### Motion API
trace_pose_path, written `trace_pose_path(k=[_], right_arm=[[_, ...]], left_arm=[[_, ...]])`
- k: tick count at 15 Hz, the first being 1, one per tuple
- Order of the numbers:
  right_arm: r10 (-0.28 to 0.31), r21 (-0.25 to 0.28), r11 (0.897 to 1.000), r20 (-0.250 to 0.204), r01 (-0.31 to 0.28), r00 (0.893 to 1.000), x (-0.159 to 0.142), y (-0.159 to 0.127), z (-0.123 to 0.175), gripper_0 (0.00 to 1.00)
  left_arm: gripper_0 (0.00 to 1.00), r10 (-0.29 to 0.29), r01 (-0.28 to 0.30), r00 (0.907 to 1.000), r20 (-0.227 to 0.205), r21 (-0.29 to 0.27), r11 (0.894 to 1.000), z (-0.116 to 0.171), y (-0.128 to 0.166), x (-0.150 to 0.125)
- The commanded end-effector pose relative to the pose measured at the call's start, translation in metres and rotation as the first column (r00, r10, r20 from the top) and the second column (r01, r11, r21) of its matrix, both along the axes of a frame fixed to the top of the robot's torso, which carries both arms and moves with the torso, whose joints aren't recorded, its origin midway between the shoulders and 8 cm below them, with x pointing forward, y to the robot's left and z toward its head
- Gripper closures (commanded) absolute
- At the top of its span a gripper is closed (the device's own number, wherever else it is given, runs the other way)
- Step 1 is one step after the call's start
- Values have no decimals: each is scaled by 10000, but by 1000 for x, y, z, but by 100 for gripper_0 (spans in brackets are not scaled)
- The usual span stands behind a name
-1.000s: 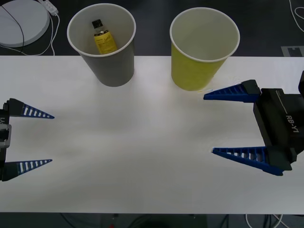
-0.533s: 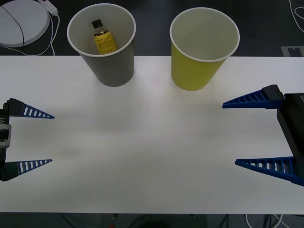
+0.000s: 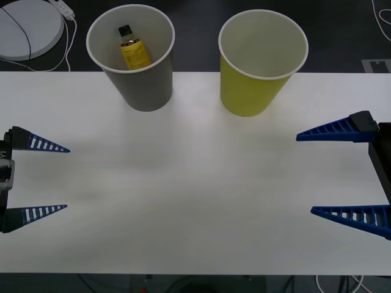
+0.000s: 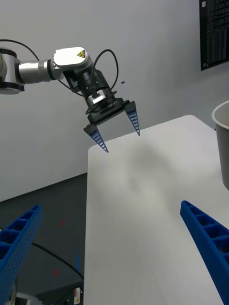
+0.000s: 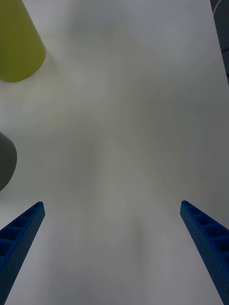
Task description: Put the can into the green bin and the plastic bottle into the gray bin
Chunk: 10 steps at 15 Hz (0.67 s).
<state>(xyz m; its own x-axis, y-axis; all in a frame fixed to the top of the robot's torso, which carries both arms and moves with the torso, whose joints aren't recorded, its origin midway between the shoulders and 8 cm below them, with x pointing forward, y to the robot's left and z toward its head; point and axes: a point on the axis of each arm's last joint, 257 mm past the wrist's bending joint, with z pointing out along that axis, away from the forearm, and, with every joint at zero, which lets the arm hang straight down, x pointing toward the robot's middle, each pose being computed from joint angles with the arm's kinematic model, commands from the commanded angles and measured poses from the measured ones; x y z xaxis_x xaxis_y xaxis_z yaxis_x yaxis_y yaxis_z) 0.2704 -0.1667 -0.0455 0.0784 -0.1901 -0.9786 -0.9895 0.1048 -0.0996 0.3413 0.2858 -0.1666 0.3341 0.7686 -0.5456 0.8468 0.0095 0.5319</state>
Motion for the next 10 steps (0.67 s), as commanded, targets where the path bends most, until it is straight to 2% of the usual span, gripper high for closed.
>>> trace_pose_path(k=[1, 4, 7, 10], right_arm=[[-92, -204, 9997, 514, 103, 9986, 5, -4, 1, 0], [-160, -733, 9969, 1481, 271, 9888, 13, -10, 2, 0], [-150, -1277, 9909, 2177, 437, 9759, 19, -17, -1, 0], [-165, -1574, 9860, 2402, 557, 9706, 20, -23, -6, 0]], left_arm=[[0, 0, 0, 10000, 0, 0, 10000, 0, 0, 0], [0, 0, 0, 10000, 0, 0, 10000, 0, 0, 0], [0, 0, 0, 10000, 0, 0, 10000, 0, 0, 0], [0, 0, 0, 10000, 0, 0, 10000, 0, 0, 0]])
